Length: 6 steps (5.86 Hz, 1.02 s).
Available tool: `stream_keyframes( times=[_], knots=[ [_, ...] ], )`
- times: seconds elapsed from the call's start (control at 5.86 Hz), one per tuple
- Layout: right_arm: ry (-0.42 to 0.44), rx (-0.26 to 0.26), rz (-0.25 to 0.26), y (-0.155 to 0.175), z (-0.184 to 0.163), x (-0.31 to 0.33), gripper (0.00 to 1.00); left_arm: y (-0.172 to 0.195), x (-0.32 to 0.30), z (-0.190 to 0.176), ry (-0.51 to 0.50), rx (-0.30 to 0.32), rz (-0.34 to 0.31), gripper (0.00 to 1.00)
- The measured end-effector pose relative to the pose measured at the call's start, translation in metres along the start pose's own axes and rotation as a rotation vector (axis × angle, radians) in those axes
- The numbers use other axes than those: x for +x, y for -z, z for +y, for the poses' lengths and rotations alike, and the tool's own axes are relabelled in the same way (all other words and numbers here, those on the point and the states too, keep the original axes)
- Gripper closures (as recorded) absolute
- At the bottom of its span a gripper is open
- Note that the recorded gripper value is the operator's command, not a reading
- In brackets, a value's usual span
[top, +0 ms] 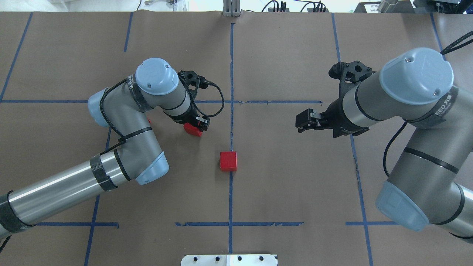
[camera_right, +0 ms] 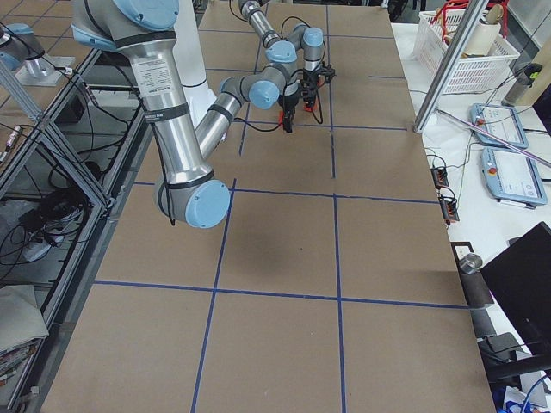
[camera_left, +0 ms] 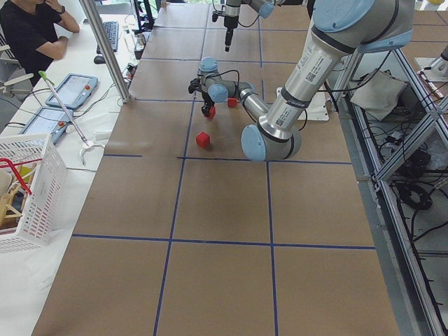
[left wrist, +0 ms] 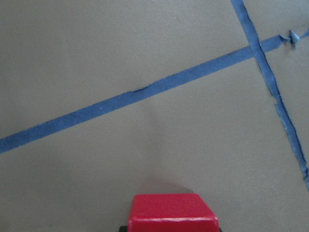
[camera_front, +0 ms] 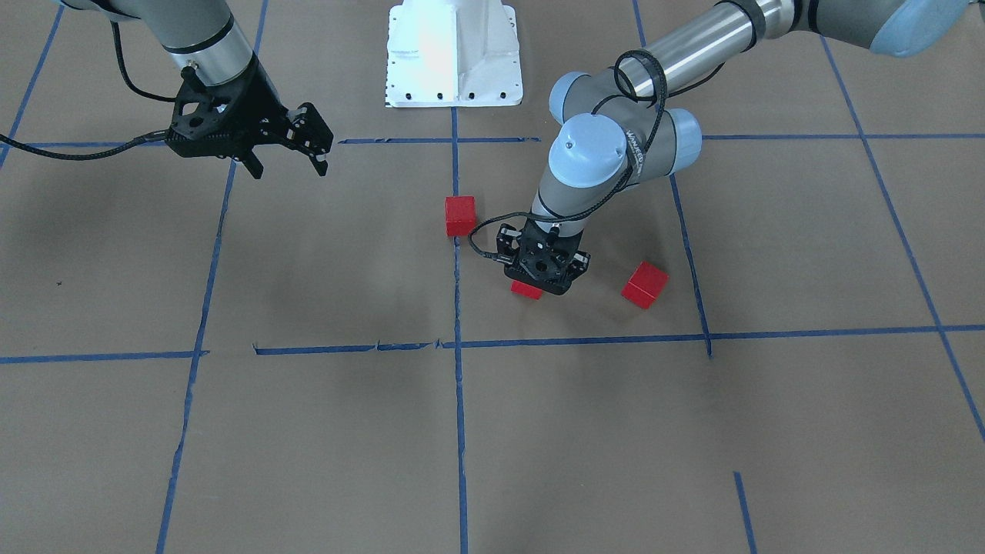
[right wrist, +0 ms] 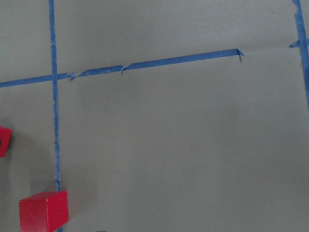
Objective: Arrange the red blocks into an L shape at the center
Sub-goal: 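Place the held cube with the left gripper just beyond the center cube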
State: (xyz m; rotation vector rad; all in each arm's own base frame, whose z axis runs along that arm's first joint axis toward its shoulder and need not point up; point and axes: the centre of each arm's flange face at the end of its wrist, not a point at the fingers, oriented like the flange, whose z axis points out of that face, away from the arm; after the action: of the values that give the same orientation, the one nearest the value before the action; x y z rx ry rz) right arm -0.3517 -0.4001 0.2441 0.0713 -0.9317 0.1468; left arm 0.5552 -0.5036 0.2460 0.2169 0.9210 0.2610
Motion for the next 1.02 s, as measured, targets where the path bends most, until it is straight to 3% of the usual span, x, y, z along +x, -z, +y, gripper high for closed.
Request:
stream_keyframes(
  times=[0.34,0.68,1.02],
  knots=[
    [-0.001,0.003,-0.002,0.002,0.000,0.000,0.00,0.009,0.043,-0.004,0.164,0.054,-0.007,0.97],
    [-0.007,0.006,-0.002,0.002,0.000,0.000,0.00,-0.005,0.080,0.020,0.308,0.076,-0.048,0.96],
    [-0.012,0.007,0.001,0.001,0.000,0.000,0.00,-0.013,0.107,0.042,0.346,0.083,-0.049,0.94]
  ],
)
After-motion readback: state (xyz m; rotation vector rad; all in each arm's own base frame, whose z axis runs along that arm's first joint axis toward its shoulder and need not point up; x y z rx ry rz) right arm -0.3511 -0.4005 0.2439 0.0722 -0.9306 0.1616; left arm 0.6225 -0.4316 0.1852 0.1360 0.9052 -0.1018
